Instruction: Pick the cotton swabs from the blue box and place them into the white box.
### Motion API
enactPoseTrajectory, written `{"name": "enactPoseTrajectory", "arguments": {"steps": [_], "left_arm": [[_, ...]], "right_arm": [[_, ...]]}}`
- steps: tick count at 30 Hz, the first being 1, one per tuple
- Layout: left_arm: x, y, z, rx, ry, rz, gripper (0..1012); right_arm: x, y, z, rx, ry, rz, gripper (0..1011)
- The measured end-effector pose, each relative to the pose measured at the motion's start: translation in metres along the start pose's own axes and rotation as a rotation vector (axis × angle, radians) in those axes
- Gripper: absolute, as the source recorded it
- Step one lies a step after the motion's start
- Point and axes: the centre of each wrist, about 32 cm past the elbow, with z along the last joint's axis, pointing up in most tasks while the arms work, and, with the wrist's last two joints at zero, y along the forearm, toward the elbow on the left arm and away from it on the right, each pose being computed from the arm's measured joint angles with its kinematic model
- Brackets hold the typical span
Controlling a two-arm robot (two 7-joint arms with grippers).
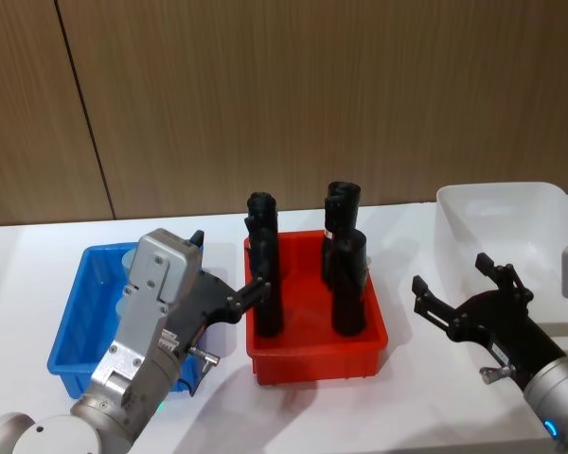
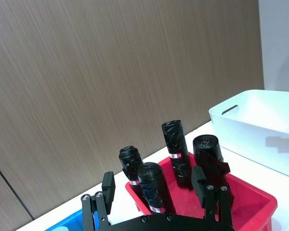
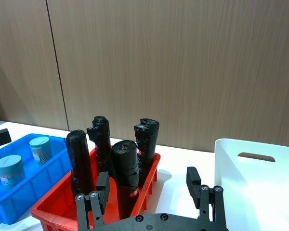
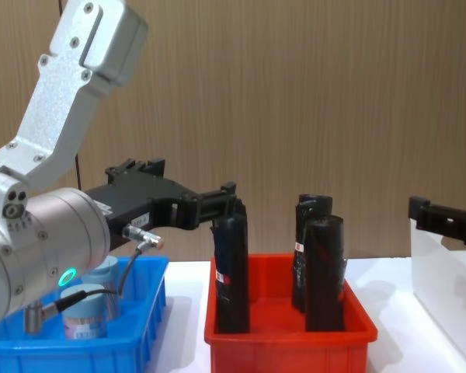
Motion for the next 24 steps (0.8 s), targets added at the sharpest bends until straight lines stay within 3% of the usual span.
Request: {"name": "enactPoseTrajectory", "arguments": {"steps": [24], "left_arm": [[0.0, 0.0, 0.0, 0.0, 0.0, 0.0, 1004]], "right_arm": [[0.0, 0.0, 0.0, 0.0, 0.0, 0.0, 1001]]}}
